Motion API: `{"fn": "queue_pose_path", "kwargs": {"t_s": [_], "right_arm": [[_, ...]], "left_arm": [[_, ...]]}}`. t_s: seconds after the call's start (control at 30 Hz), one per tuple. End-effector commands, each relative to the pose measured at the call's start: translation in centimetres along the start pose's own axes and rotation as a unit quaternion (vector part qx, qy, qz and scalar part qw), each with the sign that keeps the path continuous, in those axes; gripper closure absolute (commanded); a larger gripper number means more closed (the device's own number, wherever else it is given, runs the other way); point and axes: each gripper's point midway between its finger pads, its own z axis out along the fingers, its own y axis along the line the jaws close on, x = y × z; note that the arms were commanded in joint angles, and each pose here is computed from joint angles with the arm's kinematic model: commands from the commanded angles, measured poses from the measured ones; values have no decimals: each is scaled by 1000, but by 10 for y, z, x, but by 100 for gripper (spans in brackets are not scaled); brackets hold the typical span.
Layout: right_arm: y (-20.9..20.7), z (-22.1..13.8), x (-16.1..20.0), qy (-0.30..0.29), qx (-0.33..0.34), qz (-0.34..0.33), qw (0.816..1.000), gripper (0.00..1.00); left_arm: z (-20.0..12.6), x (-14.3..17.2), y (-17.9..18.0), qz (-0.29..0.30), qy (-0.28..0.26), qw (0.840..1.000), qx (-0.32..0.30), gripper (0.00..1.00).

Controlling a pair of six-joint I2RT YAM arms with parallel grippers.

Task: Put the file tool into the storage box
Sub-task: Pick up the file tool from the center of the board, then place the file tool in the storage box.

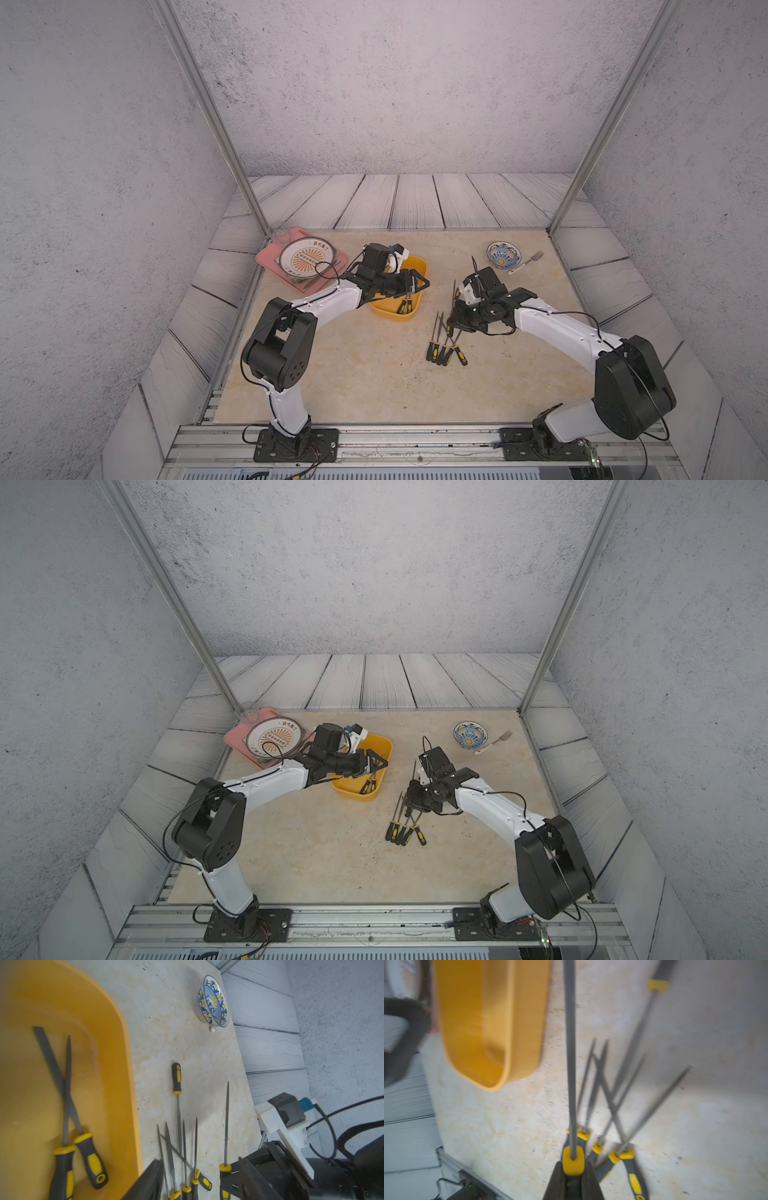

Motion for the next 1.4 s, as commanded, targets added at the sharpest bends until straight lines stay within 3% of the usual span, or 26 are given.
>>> {"fn": "queue_pose_path", "kwargs": {"t_s": [0.0, 0.4, 0.57, 0.7, 0.8, 0.9, 1.0, 1.03, 1.23, 1.37], "right_arm": [[44, 2, -5, 23, -103, -20, 994, 100], [81, -8, -14, 22, -187, -33, 982, 100], [84, -11, -17, 18, -191, -35, 981, 100], [84, -9, -19, 17, -187, -33, 982, 100], [83, -9, -20, 17, -181, -36, 983, 100], [83, -10, -22, 14, -176, -37, 984, 96], [79, -11, -26, 6, -160, -26, 987, 69], [78, -11, -27, 2, -155, -23, 988, 64], [77, -15, -27, -9, -155, -29, 987, 62], [72, -17, -21, -9, -151, -33, 988, 62]], "left_arm": [[2, -6, -25, 16, -1, 998, 53, 38], [10, -2, -21, 7, 12, 998, 55, 44], [16, 2, -20, 1, 22, 998, 61, 69], [18, 3, -23, 2, 25, 997, 71, 81], [17, 3, -24, 4, 27, 997, 73, 100], [15, 3, -22, 6, 22, 998, 64, 100], [11, -4, -22, 15, 13, 998, 51, 100], [9, -8, -21, 19, 10, 999, 47, 100], [-5, -44, 0, 29, -33, 999, 2, 100], [-5, -60, 38, 54, -42, 995, -75, 100]]}}
